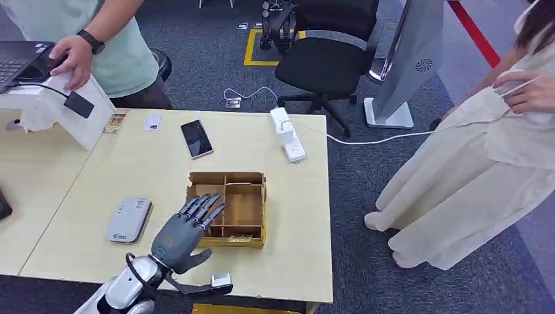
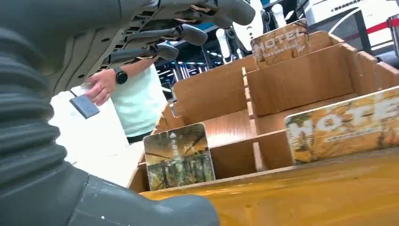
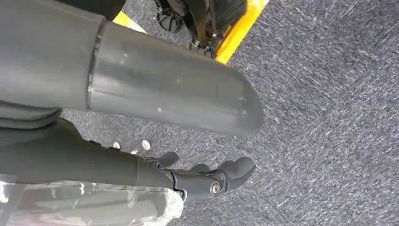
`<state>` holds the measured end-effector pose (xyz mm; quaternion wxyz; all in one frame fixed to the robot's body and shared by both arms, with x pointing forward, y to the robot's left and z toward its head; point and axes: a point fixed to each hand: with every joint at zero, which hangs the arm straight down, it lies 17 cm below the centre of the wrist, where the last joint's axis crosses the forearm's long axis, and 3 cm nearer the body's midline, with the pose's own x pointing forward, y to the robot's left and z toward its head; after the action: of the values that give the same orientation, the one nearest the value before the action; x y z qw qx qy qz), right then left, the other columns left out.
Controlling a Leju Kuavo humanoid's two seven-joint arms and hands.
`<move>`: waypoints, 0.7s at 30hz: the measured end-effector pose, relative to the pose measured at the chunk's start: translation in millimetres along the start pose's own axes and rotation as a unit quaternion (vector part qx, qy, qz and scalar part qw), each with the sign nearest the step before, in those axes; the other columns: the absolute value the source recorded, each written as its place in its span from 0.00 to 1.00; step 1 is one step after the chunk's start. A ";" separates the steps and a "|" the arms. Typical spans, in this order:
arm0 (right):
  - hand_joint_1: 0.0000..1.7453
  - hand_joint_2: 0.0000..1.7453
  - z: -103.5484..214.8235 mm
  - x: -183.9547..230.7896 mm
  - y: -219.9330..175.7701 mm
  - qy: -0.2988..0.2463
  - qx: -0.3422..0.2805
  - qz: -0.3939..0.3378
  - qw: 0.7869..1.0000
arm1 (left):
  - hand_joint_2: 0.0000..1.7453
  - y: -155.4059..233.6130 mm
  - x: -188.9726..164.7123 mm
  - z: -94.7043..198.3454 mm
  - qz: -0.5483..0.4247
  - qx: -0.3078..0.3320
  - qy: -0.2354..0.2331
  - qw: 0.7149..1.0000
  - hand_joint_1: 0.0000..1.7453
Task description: Pass the card to the sensor for recognition and then transmit it.
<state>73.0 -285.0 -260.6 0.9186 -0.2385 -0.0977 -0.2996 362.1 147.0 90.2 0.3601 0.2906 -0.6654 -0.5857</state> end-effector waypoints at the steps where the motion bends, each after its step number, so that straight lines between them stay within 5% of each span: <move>1: 0.00 0.00 0.0 0.3 0.2 -0.001 0.000 0.000 1.000 | 1.00 -0.5 3.6 -1.0 0.002 0.000 -0.003 1.000 0.00; 21: 0.00 0.00 0.5 3.2 2.9 -0.007 0.006 0.008 1.000 | 1.00 9.0 45.5 -36.3 0.022 0.021 -0.036 0.999 0.00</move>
<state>77.3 -284.3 -260.2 0.9216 -0.2362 -0.1039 -0.2901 366.1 90.8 107.4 0.3427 0.2621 -0.6962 -0.5737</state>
